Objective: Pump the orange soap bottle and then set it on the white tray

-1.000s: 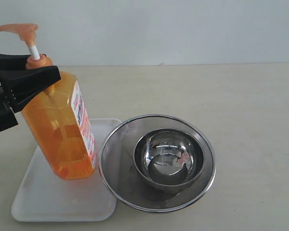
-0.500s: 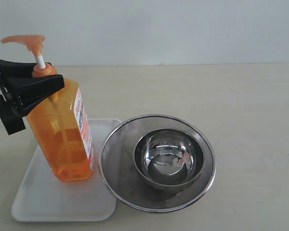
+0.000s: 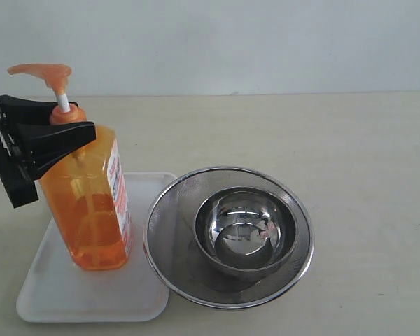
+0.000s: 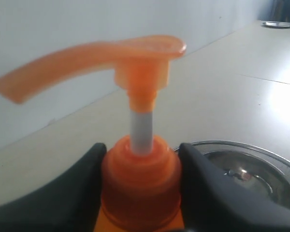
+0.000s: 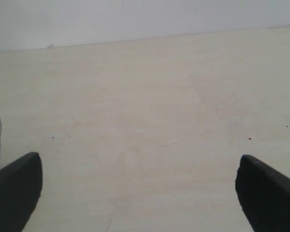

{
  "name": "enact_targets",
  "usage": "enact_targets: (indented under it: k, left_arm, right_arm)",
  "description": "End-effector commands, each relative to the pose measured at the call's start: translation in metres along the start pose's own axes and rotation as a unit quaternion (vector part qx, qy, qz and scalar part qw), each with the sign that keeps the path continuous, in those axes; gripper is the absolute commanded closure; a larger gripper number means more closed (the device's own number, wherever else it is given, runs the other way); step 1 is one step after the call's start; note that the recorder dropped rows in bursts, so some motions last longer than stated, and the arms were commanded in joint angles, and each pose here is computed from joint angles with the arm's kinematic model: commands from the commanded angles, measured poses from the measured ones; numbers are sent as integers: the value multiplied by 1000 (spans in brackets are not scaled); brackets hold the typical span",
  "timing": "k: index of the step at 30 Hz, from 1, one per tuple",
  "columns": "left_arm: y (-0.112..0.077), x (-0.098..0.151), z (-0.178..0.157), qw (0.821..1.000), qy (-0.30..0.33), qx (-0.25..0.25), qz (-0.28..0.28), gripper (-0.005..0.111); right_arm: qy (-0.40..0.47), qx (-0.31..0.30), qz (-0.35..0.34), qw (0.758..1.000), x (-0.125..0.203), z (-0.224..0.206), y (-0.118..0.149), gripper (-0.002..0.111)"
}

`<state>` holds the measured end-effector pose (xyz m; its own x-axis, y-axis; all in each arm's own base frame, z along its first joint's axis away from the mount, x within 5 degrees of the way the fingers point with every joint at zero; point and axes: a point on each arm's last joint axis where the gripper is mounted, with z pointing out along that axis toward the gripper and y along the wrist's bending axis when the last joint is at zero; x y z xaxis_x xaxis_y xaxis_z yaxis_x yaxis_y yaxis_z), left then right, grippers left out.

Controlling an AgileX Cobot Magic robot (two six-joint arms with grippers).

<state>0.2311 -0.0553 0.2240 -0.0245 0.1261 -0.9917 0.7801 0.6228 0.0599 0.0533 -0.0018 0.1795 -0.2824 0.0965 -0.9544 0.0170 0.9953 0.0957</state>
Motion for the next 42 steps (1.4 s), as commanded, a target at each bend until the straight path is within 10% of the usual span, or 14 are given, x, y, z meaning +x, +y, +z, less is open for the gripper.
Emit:
enact_targets:
  k: [1, 6, 12, 20, 42]
  left_arm:
    - [2, -10, 0, 999, -35, -2, 0, 102]
    - [5, -6, 0, 1000, -16, -15, -1, 102]
    - [6, -4, 0, 1000, -7, -19, -7, 51]
    - [7, -3, 0, 999, 2, -27, -41, 34]
    - [-9, -13, -21, 992, 35, -81, -88, 16]
  right_arm:
    - [-5, 1, -3, 1000, -1, 0, 0, 3]
    - [-6, 1, -3, 1000, -1, 0, 0, 3]
    - [-7, 1, -3, 1000, -1, 0, 0, 3]
    - [-7, 1, -3, 1000, -1, 0, 0, 3]
    - [-5, 1, -3, 1000, -1, 0, 0, 3]
